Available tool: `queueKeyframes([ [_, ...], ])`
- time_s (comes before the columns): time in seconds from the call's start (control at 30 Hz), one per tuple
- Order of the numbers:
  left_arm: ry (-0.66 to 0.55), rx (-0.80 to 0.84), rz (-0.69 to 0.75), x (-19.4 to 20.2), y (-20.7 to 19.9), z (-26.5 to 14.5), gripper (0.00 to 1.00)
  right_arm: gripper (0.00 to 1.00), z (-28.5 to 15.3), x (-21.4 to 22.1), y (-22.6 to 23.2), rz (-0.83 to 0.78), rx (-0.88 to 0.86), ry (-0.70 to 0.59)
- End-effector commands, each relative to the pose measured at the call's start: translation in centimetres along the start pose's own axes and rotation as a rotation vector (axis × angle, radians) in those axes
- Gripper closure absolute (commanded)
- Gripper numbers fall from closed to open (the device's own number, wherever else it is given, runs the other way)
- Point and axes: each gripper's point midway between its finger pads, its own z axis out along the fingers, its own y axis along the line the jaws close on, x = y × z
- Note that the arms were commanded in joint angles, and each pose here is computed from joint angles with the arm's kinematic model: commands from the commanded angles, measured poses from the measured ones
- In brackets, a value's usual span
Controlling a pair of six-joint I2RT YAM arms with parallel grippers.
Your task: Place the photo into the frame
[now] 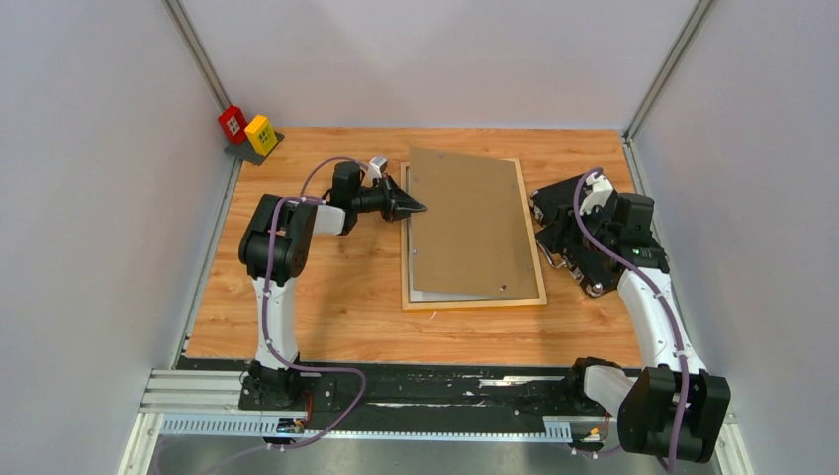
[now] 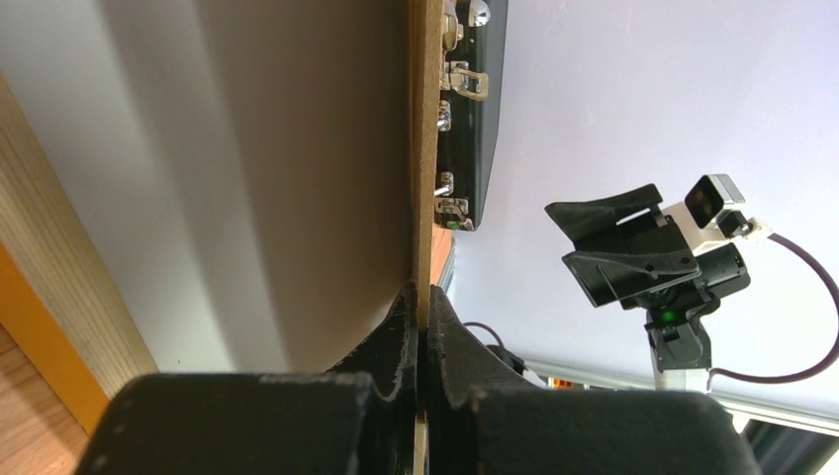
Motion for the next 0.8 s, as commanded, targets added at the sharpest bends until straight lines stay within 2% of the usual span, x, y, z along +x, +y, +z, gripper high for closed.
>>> queueKeyframes([
  [0.0, 0.019, 0.051, 0.076, -0.04, -2.08, 0.58, 1.00, 0.43, -0.01, -0.37, 0.12, -0.022, -0.018, -0.013],
  [0.77, 0.021, 0.044, 0.066, 0.55, -2.25, 0.28, 1.00, 0.43, 0.11, -0.20, 0.11, -0.015, -0.024, -0.005],
])
